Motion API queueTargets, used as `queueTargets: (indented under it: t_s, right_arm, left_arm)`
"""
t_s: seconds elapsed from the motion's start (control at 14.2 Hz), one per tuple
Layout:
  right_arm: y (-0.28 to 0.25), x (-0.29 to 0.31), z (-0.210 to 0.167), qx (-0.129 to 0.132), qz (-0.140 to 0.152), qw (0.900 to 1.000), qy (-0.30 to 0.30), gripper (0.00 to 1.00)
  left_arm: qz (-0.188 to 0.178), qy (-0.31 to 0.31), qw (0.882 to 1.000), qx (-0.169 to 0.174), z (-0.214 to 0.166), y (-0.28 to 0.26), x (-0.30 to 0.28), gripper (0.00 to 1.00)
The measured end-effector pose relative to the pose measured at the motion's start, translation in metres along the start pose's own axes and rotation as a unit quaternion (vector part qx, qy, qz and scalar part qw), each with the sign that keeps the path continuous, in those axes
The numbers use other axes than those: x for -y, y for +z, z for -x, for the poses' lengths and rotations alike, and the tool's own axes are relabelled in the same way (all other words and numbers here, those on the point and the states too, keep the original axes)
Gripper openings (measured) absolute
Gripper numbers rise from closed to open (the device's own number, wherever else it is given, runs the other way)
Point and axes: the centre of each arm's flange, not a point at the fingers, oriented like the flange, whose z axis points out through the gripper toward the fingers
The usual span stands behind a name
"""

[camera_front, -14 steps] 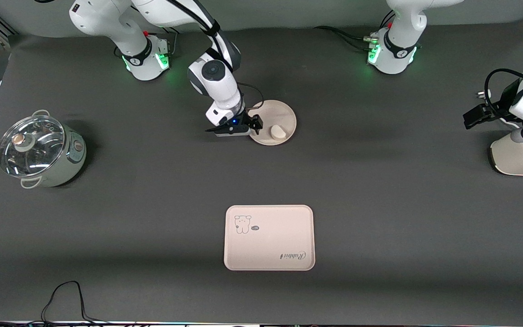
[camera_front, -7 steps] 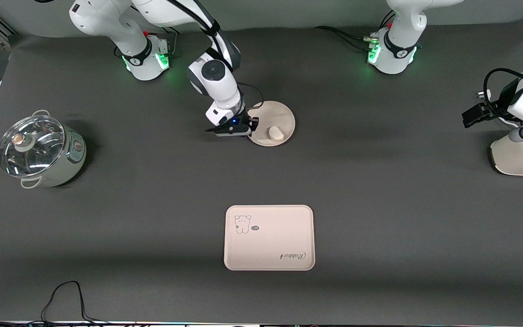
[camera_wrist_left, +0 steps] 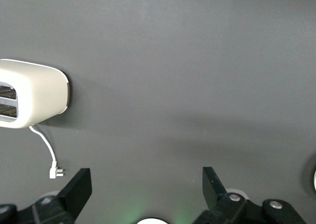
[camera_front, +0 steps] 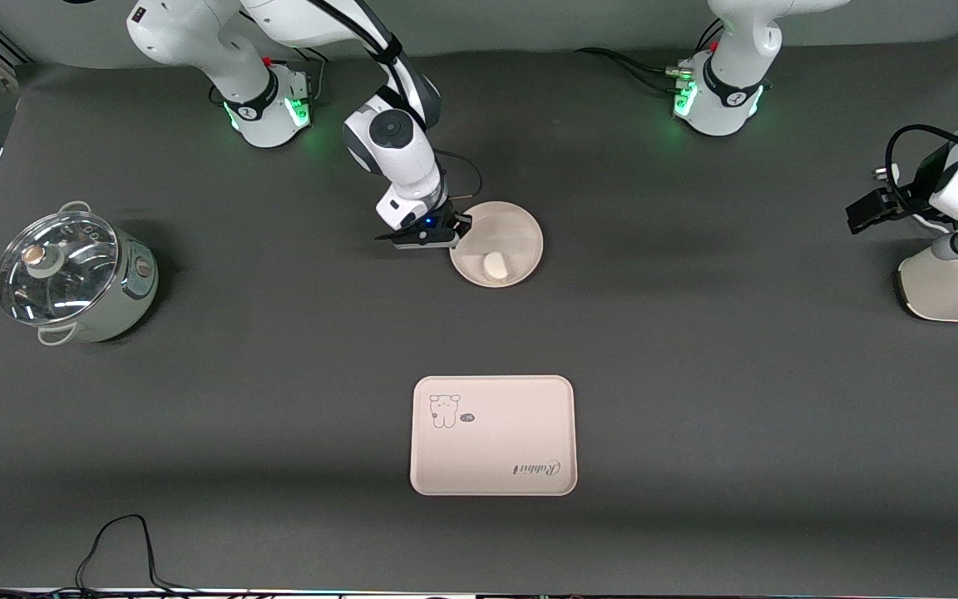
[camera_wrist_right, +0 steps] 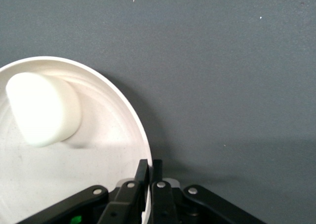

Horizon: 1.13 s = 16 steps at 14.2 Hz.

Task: Place bun in plate and plate on tray
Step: 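Close the right gripper on the plate rim, then lift and carry the plate with the right gripper onto the tray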

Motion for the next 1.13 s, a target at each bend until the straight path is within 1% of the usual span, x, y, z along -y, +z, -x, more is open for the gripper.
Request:
queueTargets:
  t_s: [0.21,0.42,0.56,0.78,0.92,1.13]
  right_arm:
    - [-0.020,-0.001,-0.015,-0.002,-0.006,1.000,0.004,0.04]
    - [-0.063,-0.014,-0.048,0.005,-0.008,1.000,0.006,0.04]
    - [-0.099,-0.013,-0.060,-0.001,-0.023,1.000,0.008,0.04]
    - [-0.142,-0.001,-0.066,-0.008,-0.049,0.999,0.014,0.04]
    - [-0.157,0.006,-0.074,-0.012,-0.065,0.998,0.019,0.04]
    - [-0.164,0.003,-0.100,-0.024,-0.071,0.997,0.018,0.04]
  left_arm:
    - [0.000,0.000,1.000,0.002,0.001,0.000,0.000,1.00]
    - [-0.001,0.000,1.000,0.003,0.001,-0.003,0.000,1.00]
    - [-0.001,0.000,1.000,0.003,0.001,-0.004,0.001,1.00]
    - [-0.001,0.000,1.000,0.003,0.001,-0.004,0.001,1.00]
    - [-0.001,0.000,1.000,0.003,0.001,-0.004,0.000,1.00]
    - [-0.001,0.000,1.000,0.003,0.002,-0.004,0.000,1.00]
